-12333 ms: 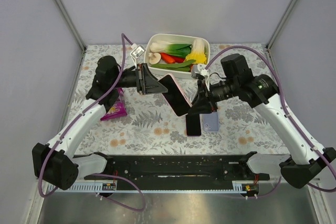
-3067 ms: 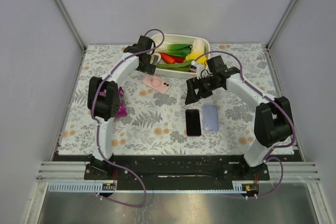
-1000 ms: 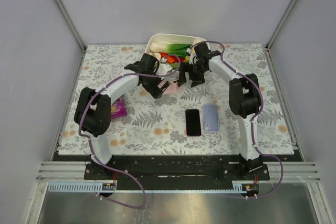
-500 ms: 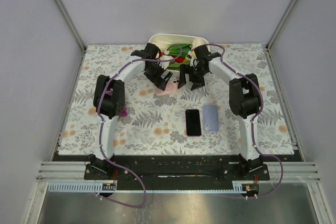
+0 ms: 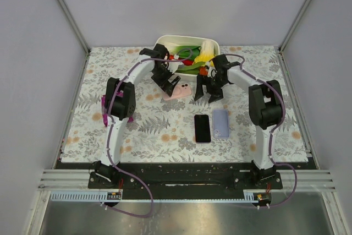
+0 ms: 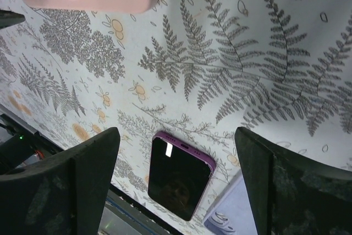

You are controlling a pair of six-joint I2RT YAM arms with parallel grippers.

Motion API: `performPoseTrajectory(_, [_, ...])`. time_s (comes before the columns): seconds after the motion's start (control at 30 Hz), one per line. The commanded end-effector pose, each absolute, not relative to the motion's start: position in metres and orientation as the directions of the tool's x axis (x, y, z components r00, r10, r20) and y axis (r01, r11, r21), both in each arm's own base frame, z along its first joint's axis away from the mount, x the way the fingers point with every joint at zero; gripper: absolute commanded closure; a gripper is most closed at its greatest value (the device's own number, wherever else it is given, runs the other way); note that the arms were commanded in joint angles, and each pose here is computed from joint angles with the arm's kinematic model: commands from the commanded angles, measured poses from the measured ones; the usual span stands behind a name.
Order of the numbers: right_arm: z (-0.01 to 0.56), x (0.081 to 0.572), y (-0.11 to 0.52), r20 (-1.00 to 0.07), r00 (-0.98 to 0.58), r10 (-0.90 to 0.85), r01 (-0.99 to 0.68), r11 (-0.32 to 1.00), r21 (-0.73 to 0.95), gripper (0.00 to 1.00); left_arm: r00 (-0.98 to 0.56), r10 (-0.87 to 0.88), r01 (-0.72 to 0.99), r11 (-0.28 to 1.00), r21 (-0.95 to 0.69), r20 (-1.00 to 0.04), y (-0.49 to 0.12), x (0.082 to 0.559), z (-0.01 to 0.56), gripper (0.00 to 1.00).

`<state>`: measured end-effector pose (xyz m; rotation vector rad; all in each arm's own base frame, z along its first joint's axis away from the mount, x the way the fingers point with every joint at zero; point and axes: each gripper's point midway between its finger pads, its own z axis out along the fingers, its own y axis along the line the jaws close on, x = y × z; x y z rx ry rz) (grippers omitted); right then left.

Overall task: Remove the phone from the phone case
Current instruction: Pick up the phone at the center of the board.

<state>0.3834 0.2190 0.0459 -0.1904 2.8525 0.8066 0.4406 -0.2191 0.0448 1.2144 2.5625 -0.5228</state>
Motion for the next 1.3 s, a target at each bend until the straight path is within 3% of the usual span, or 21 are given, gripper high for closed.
performPoseTrajectory(0.0, [0.086, 0.386, 0.213, -0.303, -0.950, -0.072, -0.230, 0.820, 0.524, 0.06, -0.558, 0.750, 0.829, 0.518, -0.211, -0.354, -0.225, 0.434, 0.031, 0.01])
performPoseTrajectory(0.17, [0.096, 0.377, 0.209, -0.308, -0.949, -0.065, -0.231, 0.810, 0.539, 0.06, -0.523, 0.806, 0.851, 0.476, -0.222, -0.277, -0.227, 0.409, 0.014, 0.01])
performPoseTrajectory(0.47, [0.101, 0.376, 0.205, -0.317, -0.947, -0.059, -0.232, 0.807, 0.543, 0.06, -0.500, 0.827, 0.862, 0.445, -0.242, -0.258, -0.235, 0.385, 0.013, 0.01])
performPoseTrajectory(0.77, [0.100, 0.377, 0.201, -0.310, -0.950, -0.050, -0.222, 0.803, 0.553, 0.06, -0.396, 0.894, 0.918, 0.381, -0.111, -0.212, -0.245, 0.354, 0.005, 0.03])
performPoseTrajectory(1.07, [0.105, 0.382, 0.183, -0.326, -0.945, -0.017, -0.204, 0.811, 0.548, 0.06, -0.396, 0.887, 0.911, 0.347, -0.222, -0.237, -0.263, 0.319, 0.016, 0.11])
performPoseTrajectory(1.27, [0.106, 0.382, 0.180, -0.319, -0.948, -0.005, -0.193, 0.804, 0.562, 0.06, -0.448, 0.862, 0.893, 0.424, -0.148, -0.236, -0.262, 0.343, 0.017, 0.01])
